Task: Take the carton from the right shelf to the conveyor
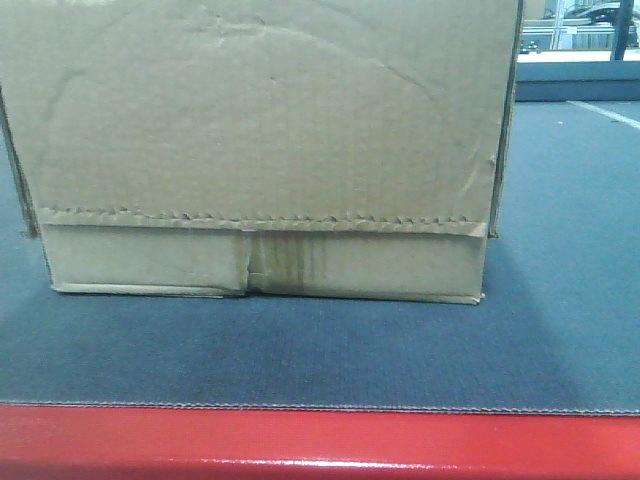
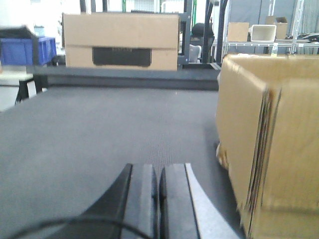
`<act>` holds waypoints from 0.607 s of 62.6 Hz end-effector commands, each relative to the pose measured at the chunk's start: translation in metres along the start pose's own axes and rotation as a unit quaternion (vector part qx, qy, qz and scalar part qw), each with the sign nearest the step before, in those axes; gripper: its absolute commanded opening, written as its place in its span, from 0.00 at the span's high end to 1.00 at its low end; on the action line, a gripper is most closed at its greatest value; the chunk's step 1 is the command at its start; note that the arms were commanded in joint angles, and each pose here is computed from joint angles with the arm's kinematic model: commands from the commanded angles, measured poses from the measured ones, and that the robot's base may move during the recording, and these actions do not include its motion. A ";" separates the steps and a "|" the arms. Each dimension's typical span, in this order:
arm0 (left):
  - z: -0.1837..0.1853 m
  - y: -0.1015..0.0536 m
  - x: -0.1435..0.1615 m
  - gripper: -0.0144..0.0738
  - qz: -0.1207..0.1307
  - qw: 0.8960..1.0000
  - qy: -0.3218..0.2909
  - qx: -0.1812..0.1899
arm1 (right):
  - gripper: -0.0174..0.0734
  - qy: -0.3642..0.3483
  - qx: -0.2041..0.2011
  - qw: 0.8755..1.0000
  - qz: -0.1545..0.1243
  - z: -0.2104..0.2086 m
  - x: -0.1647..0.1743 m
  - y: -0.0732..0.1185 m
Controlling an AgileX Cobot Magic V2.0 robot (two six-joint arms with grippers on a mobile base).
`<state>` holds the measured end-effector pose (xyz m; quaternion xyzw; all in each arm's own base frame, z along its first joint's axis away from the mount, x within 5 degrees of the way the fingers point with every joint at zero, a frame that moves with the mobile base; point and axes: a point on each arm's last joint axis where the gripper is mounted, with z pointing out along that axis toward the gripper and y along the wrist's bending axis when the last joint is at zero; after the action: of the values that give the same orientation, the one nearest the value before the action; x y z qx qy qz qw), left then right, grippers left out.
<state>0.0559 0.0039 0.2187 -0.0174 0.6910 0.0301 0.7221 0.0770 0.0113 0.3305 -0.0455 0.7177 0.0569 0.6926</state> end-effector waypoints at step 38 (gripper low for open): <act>0.000 -0.002 0.008 0.82 -0.004 1.000 -0.006 0.011 | 0.88 -0.014 0.005 1.000 -0.009 -0.001 -0.002 -0.001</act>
<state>0.0571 0.0030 0.2071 -0.0138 0.6986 0.0215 0.7150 0.0766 0.0113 0.3307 -0.0455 0.7168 0.0569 0.6934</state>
